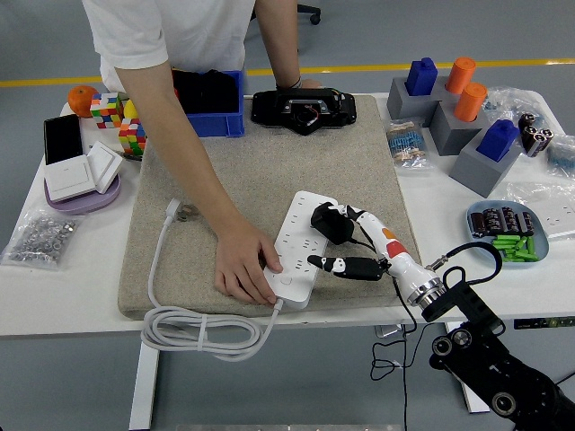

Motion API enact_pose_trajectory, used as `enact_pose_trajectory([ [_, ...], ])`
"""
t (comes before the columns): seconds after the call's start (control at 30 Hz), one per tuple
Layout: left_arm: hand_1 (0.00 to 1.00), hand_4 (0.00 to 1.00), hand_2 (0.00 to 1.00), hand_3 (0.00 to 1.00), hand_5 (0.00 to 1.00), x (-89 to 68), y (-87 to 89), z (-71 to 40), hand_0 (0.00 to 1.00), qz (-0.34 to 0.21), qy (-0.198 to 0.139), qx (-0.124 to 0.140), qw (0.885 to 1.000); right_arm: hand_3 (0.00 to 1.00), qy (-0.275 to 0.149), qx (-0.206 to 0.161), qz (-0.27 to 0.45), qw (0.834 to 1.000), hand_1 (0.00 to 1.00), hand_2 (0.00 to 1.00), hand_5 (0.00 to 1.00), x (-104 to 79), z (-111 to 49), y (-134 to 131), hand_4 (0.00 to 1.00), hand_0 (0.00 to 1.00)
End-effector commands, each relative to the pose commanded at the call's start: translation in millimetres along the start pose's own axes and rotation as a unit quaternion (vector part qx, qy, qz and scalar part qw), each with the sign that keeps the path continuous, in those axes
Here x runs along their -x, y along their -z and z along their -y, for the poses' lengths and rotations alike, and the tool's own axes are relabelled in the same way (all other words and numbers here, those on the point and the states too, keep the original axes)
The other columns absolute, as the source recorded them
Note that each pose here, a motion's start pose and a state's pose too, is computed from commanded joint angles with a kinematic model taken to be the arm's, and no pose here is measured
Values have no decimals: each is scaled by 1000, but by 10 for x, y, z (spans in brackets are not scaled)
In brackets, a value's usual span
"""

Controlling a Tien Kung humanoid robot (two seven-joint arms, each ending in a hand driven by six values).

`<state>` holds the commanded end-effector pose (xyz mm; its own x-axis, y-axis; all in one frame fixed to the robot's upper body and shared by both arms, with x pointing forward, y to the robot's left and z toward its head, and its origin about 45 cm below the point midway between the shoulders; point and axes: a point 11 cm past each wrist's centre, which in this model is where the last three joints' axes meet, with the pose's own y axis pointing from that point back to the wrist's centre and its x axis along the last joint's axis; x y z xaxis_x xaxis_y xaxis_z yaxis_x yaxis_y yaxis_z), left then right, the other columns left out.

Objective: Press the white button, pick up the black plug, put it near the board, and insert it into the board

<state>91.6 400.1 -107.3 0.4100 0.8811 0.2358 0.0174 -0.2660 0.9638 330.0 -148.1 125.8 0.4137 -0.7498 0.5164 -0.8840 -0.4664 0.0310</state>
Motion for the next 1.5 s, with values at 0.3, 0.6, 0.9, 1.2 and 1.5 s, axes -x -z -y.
enact_pose_trajectory([
  [0.3,637,557,613,638,183,-17,10,0,692,2,-1,-1,1000,754,15,-18,-6,1000,825,770,370,57,125,121,998,867],
  [0.6,637,557,613,638,180,-25,24,1,690,4,-2,-3,1000,751,25,-28,-14,999,820,765,370,68,198,188,998,863],
  [0.9,637,557,613,638,181,-18,7,-1,690,3,-1,-1,1000,751,52,-14,-24,998,819,765,369,200,205,119,998,863],
  [1.2,637,557,613,637,181,-3,19,3,690,-1,0,-2,1000,746,46,-21,-21,999,810,760,370,156,193,163,998,860],
  [1.5,638,557,613,637,181,9,27,6,690,-2,1,-3,1000,744,-5,-73,-2,997,810,759,370,-193,149,523,998,858],
])
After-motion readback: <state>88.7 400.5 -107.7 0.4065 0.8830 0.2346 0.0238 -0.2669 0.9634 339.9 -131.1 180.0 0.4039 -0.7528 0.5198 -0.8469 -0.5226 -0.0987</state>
